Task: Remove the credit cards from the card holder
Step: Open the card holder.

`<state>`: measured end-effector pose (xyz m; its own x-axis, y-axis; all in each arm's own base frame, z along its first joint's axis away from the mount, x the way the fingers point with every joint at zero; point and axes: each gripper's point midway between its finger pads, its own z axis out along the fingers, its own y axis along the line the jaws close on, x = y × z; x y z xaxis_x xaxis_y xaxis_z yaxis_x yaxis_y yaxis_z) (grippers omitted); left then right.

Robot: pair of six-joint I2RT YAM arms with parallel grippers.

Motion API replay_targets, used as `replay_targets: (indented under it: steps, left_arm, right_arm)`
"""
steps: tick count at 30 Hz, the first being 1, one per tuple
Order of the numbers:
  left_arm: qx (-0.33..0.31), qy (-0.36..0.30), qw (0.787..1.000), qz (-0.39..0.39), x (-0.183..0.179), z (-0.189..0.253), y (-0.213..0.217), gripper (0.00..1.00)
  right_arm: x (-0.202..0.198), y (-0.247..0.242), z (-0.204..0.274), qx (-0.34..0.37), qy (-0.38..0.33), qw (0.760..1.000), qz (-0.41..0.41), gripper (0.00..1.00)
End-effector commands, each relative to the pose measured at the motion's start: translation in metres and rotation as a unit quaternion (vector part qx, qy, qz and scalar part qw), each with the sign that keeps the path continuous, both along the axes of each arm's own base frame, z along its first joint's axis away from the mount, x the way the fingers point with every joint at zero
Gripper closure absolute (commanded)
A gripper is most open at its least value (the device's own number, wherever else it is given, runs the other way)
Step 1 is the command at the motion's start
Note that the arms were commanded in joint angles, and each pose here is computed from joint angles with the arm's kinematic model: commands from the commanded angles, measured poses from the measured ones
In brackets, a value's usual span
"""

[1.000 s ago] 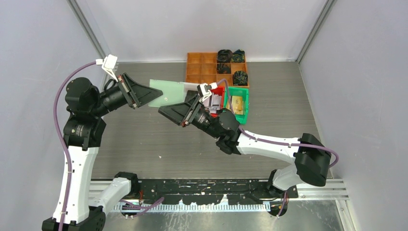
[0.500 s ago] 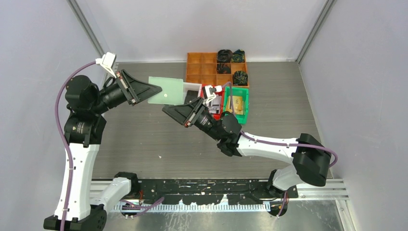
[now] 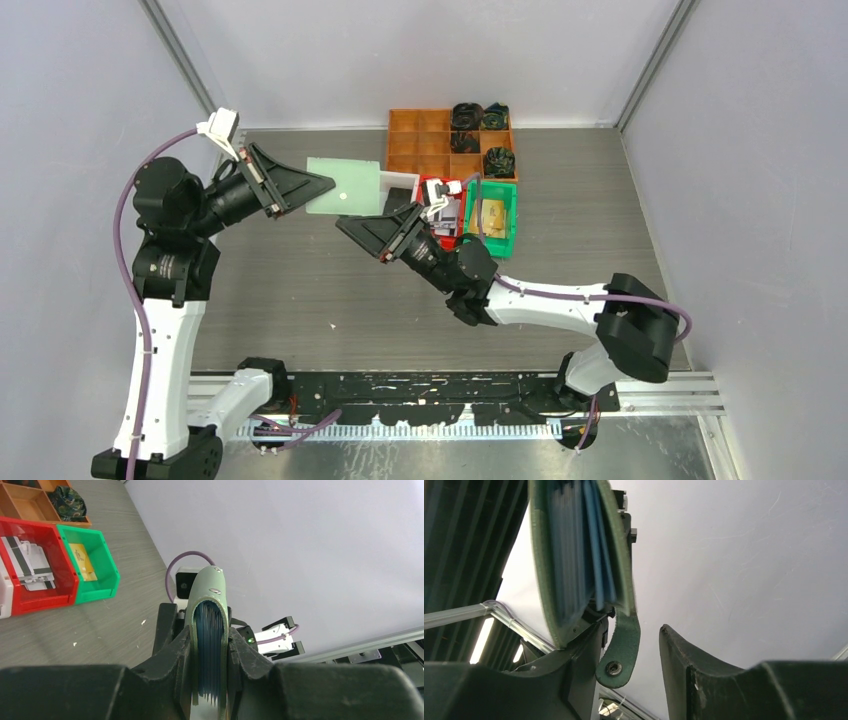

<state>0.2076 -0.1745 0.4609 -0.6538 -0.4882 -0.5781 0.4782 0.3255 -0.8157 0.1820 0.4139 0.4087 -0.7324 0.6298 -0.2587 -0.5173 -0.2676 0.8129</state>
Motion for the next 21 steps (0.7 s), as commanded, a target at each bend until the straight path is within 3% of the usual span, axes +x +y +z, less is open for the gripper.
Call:
replay_targets:
  steps: [1, 8, 21]
  left_arm:
    - [-0.016, -0.063, 0.998, -0.014, -0.02, 0.033, 0.0, 1.0]
    - [-0.021, -0.067, 0.997, -0.018, -0.026, 0.039, 0.0, 1.0]
    - [-0.022, -0.059, 0.998, -0.021, -0.027, 0.034, -0.001, 1.0]
  right_arm:
    - [0.001, -0.014, 0.031, 0.078, -0.019, 0.997, -0.006, 0.51]
    - [0.006, -0.019, 0.025, 0.116, 0.0, 0.993, 0.0, 0.59]
    - [-0.014, -0.02, 0.073, 0.14, -0.079, 0.986, 0.047, 0.56]
